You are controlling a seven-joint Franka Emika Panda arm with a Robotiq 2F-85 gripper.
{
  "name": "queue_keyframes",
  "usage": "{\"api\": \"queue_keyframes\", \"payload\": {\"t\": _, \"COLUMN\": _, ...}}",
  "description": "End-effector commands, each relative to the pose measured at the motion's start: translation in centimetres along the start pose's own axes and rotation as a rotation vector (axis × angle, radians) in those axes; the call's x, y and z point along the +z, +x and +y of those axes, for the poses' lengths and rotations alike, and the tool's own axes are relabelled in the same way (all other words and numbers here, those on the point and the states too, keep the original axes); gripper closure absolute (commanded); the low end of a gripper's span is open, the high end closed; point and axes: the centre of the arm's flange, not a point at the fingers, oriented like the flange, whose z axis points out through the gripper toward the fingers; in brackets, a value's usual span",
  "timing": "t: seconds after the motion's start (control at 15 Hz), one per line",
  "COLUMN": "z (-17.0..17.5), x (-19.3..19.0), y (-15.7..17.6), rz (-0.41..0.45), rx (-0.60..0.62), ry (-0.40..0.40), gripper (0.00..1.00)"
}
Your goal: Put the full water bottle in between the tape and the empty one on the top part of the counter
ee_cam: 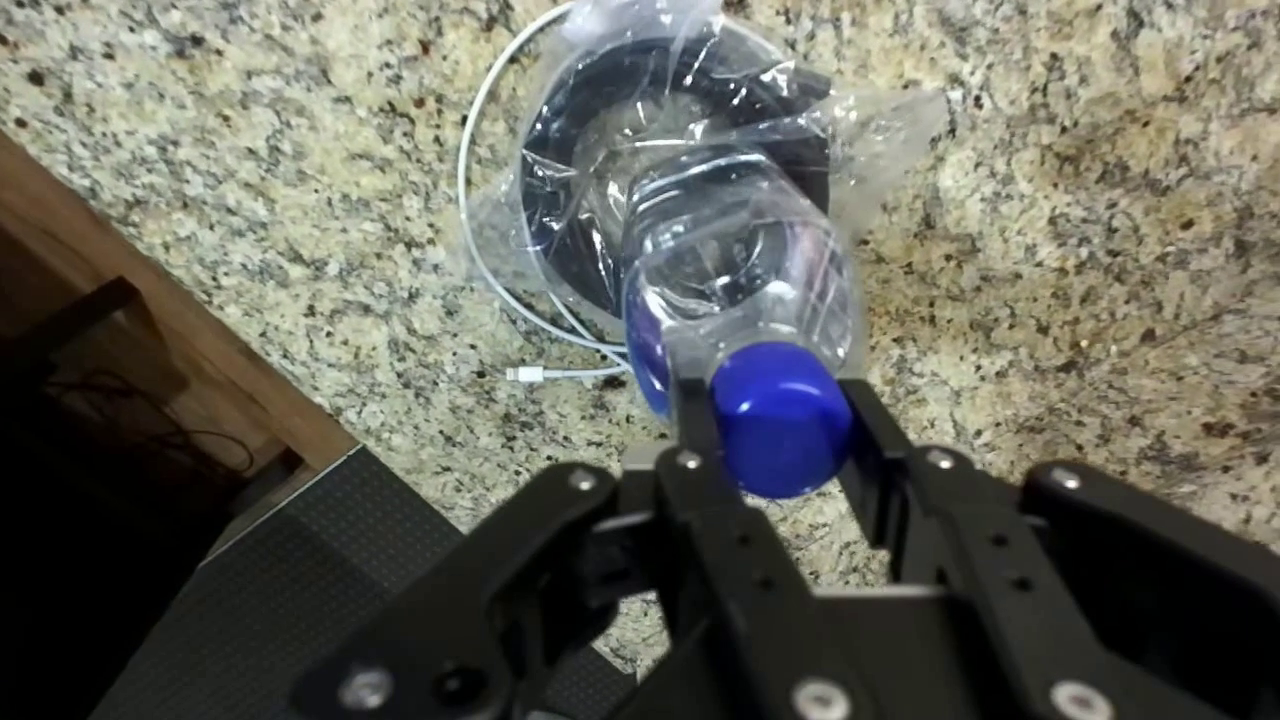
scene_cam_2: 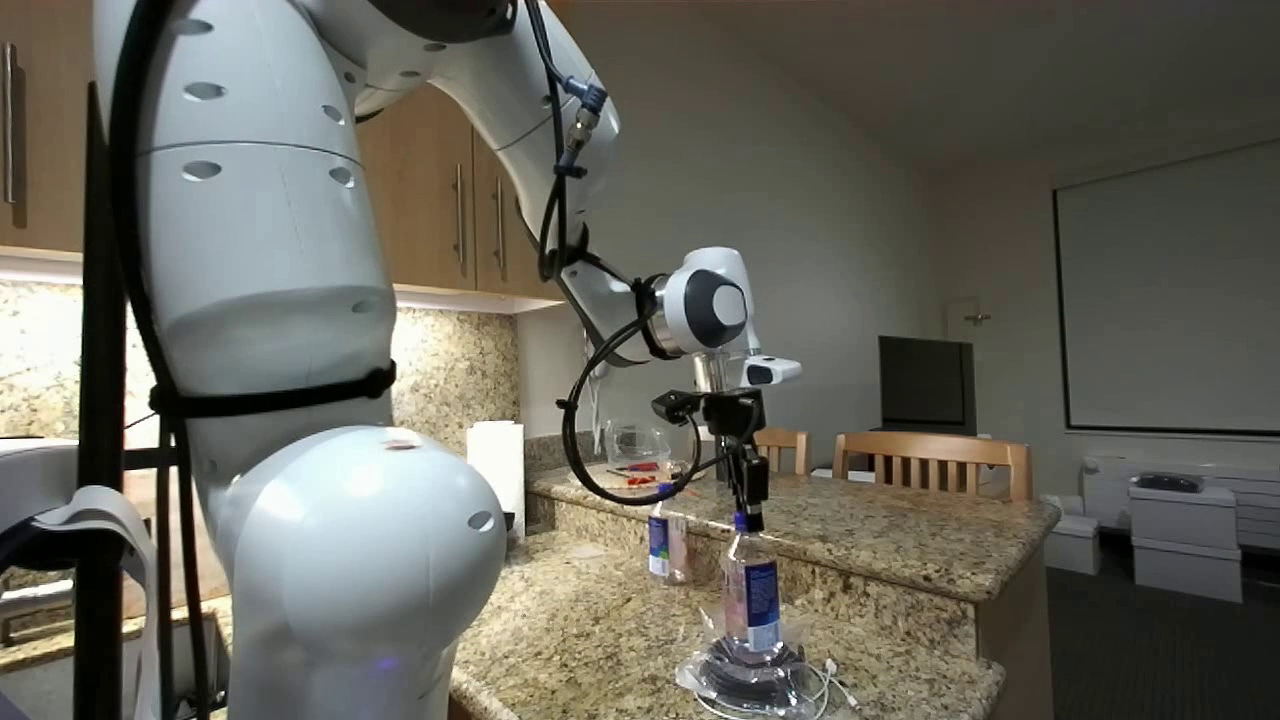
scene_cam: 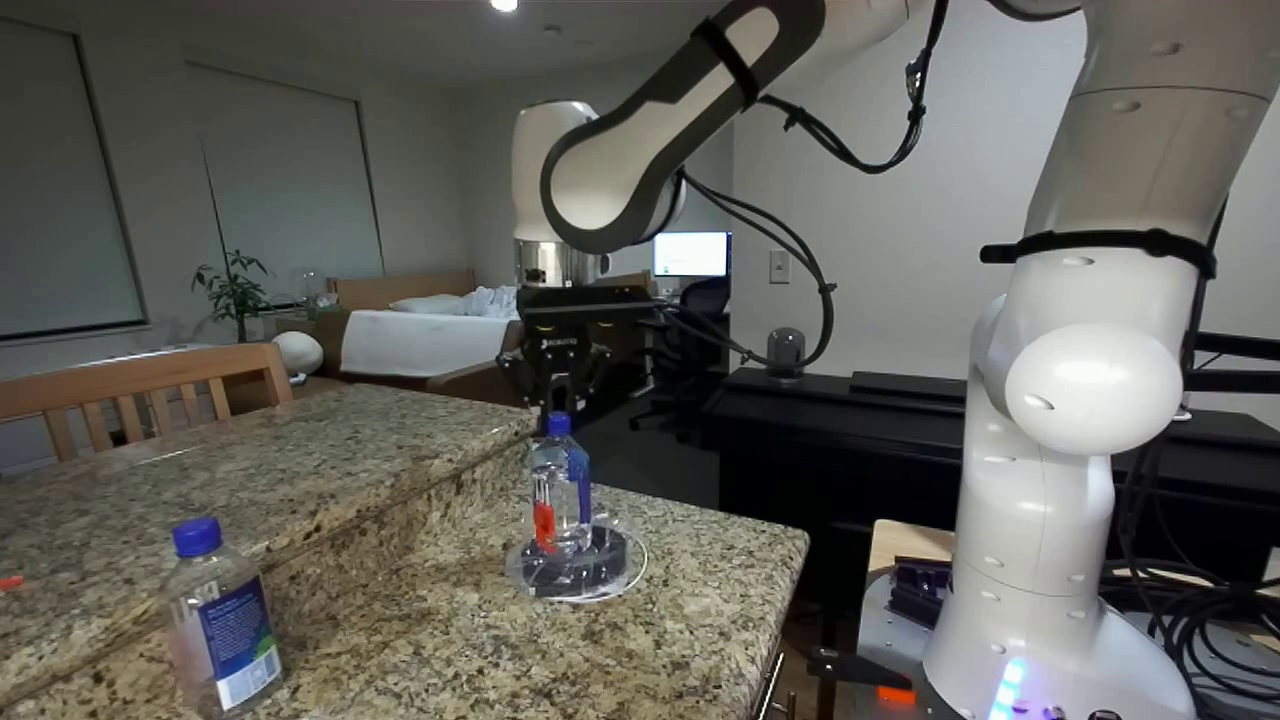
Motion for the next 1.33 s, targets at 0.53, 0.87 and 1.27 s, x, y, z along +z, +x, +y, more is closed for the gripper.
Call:
{"api": "queue_keyframes", "payload": {"t": 0.53, "z": 1.2, "x": 0.9, "y": 1.5, "rz": -0.050, "rx": 0.053, "ry": 0.013, "gripper": 0.86}}
{"api": "queue_keyframes", "payload": {"t": 0.87, "z": 1.5, "x": 1.2, "y": 1.7, "rz": -0.067, "rx": 0.061, "ry": 0.010, "gripper": 0.47}}
{"api": "queue_keyframes", "payload": {"t": 1.27, "z": 1.4, "x": 0.8, "y": 1.9, "rz": -0.084, "rx": 0.075, "ry": 0.022, "gripper": 0.11}}
